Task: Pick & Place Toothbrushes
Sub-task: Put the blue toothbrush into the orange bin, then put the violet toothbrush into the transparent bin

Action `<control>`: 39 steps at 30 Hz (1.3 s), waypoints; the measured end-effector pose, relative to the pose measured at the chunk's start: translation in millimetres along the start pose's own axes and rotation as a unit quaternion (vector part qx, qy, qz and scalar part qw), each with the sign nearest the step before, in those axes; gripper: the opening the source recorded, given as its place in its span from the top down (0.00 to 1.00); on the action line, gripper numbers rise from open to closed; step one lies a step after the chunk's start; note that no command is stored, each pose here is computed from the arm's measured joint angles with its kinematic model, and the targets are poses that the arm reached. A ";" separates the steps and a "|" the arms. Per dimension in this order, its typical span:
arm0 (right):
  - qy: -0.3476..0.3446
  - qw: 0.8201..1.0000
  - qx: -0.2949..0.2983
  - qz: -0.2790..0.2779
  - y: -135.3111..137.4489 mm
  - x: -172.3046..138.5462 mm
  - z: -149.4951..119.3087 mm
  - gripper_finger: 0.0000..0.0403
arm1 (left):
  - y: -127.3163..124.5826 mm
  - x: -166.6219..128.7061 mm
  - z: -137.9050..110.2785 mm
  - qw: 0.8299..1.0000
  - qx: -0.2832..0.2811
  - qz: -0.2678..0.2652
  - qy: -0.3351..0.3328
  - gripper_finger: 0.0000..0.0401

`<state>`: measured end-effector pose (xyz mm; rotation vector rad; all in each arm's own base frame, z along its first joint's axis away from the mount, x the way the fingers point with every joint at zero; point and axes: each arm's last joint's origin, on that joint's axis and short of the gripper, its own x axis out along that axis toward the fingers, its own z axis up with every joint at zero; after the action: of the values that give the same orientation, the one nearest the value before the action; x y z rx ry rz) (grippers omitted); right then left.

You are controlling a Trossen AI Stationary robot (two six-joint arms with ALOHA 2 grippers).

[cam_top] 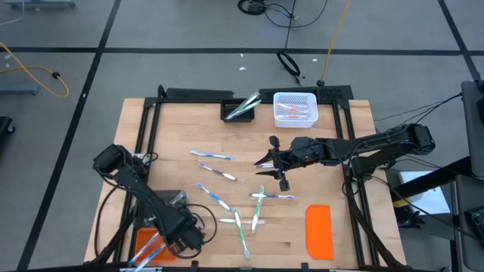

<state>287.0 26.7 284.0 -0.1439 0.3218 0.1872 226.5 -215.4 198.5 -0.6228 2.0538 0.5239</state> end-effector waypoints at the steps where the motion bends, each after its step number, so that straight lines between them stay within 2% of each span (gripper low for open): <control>1: 0.000 1.000 0.000 0.000 0.1 0.0 0.0 0.65 | -0.4 0.1 0.4 1.000 0.002 -0.001 -0.005 0.61; 7: 0.000 1.000 0.001 0.000 0.0 0.0 0.0 0.65 | 1.1 0.6 -0.4 1.000 -0.024 0.008 -0.008 0.61; 16: 0.000 1.000 0.001 0.000 0.1 0.0 0.0 0.65 | -13.6 2.2 -2.3 0.998 0.003 -0.056 -0.017 0.61; 22: 0.000 1.000 0.001 0.000 0.1 0.0 -0.1 0.65 | -14.8 4.3 -9.3 0.997 -0.020 -0.060 0.041 0.61; 26: 0.000 1.000 0.001 0.000 0.0 0.0 -0.1 0.65 | -13.3 4.7 -10.7 0.997 0.000 -0.054 0.051 0.61; 35: 0.000 1.000 0.001 0.000 0.2 0.3 -1.7 0.65 | -8.5 -6.5 -7.5 0.997 -0.032 -0.039 0.055 0.61; 39: 0.014 1.000 0.002 0.002 1.6 1.3 -11.4 0.65 | -7.9 -22.8 -7.8 0.999 -0.017 -0.036 0.015 0.61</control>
<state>284.4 26.5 272.7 -0.1418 0.3502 0.1890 237.0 -220.9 220.9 -0.7251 2.0470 0.5113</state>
